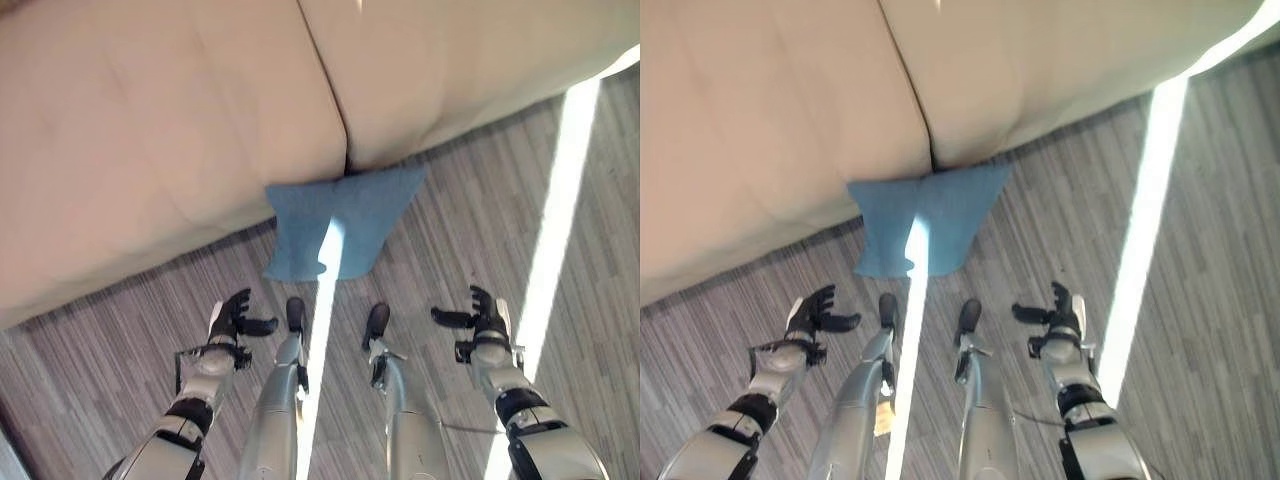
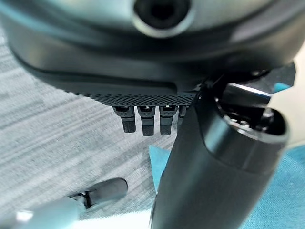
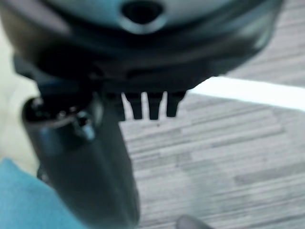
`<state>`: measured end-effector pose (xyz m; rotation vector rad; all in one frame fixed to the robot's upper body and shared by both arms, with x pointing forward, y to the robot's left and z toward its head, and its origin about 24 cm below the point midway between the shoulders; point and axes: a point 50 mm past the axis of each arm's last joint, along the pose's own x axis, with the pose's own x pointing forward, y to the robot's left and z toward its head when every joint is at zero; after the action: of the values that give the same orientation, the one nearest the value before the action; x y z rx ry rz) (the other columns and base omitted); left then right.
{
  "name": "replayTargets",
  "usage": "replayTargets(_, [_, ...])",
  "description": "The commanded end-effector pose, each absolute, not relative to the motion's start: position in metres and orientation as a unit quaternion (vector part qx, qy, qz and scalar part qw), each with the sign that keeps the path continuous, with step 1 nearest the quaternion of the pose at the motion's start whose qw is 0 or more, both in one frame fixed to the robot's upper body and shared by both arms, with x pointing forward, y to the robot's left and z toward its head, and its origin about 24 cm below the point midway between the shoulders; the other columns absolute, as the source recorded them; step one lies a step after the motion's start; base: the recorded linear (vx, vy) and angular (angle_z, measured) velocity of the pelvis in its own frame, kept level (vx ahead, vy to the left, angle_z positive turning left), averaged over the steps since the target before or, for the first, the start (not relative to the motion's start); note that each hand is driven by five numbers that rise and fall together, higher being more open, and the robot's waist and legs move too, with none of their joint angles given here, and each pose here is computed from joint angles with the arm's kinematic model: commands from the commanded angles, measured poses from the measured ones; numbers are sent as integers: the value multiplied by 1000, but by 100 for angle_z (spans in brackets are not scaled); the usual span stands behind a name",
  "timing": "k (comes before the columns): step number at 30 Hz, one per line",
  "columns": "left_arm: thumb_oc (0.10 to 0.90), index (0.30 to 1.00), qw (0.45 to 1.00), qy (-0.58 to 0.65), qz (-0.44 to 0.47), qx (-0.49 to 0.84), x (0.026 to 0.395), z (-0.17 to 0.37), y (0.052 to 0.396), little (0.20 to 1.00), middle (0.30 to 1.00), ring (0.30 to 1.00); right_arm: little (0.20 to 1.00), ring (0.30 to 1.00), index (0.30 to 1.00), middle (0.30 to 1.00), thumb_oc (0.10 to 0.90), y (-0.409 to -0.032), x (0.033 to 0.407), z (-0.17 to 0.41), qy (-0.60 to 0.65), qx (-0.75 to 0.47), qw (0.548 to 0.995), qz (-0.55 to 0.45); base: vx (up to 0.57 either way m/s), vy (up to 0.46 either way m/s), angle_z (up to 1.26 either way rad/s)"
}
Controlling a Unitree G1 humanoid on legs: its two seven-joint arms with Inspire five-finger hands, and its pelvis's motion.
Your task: Pick up all the scattered cushions and arrange them neatly on the sofa.
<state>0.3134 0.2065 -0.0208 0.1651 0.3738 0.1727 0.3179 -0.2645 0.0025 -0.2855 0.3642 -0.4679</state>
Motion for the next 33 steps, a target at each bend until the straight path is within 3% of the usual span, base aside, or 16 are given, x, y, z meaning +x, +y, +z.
replayTargets(1, [800, 900, 974, 169, 130, 76, 304, -24, 219, 900, 900, 900, 900, 900, 900, 900, 800, -283, 300, -4, 162, -115, 936, -289, -31, -23, 2])
replayTargets(4, [800, 900, 988, 68, 120, 70, 344, 32, 203, 900, 900, 900, 900, 900, 900, 900, 800, -274, 341, 52, 65, -64, 949, -302, -27, -43, 1])
replayTargets(10, [800, 900, 991, -12, 108, 72, 366, 76, 188, 900, 900, 900, 900, 900, 900, 900, 800, -266, 365, 99, -11, -35, 954, -298, 3, 1, 1])
replayTargets(20, [800, 900, 987, -74, 122, 74, 378, 112, 171, 900, 900, 900, 900, 900, 900, 900, 800, -254, 382, 147, -89, -2, 952, -291, 12, -46, 6])
replayTargets(27, [800, 900, 984, -143, 73, 78, 383, 150, 148, 900, 900, 900, 900, 900, 900, 900, 800, -252, 393, 181, -124, 29, 954, -270, 10, -79, 12])
replayTargets(33, [800, 900, 978, -194, 34, 69, 385, 180, 122, 900, 900, 900, 900, 900, 900, 900, 800, -225, 406, 220, -162, 34, 962, -219, 17, -39, 11])
